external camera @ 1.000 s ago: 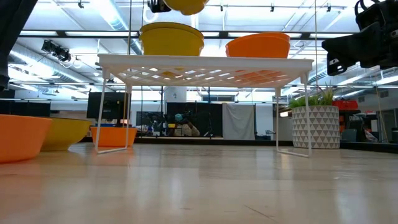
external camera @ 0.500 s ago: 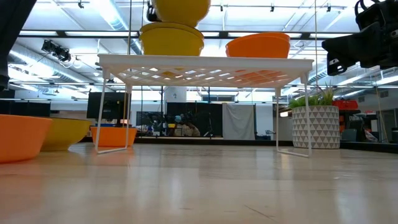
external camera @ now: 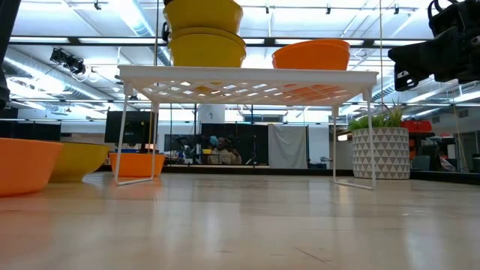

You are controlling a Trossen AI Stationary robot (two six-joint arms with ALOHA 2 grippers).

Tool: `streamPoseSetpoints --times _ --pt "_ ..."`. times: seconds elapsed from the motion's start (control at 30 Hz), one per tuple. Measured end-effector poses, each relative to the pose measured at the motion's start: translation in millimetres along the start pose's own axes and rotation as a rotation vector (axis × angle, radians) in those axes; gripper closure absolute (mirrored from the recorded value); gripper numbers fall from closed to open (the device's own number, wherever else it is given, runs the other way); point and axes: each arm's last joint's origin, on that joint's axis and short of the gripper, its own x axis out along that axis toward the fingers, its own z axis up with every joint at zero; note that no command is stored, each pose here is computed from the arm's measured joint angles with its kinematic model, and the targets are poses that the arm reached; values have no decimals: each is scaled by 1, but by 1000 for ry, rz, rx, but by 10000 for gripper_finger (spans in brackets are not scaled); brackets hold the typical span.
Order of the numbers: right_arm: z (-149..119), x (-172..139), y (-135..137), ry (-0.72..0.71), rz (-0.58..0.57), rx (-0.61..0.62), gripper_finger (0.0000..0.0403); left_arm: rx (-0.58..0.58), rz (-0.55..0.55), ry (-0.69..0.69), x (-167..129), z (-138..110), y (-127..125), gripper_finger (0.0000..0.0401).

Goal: Pick & Place Mini bowls
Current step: Stack the white patterned bowl on the white patterned bowl on the shelf

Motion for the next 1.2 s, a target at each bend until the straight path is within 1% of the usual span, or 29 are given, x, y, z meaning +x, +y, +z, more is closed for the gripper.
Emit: streamPoseSetpoints --times 0.3,0.6,0.8,0.97,1.2 --pt "0 0 0 0 0 0 376 18 28 -8 2 4 10 394" --pt "0 0 0 0 0 0 376 30 33 -14 1 4 11 394" --pt "0 0 0 0 0 0 376 16 35 22 15 5 15 394" --pt "0 0 0 0 0 0 376 12 33 17 16 5 15 394" --pt "0 0 0 0 0 0 376 12 30 19 16 5 15 355"
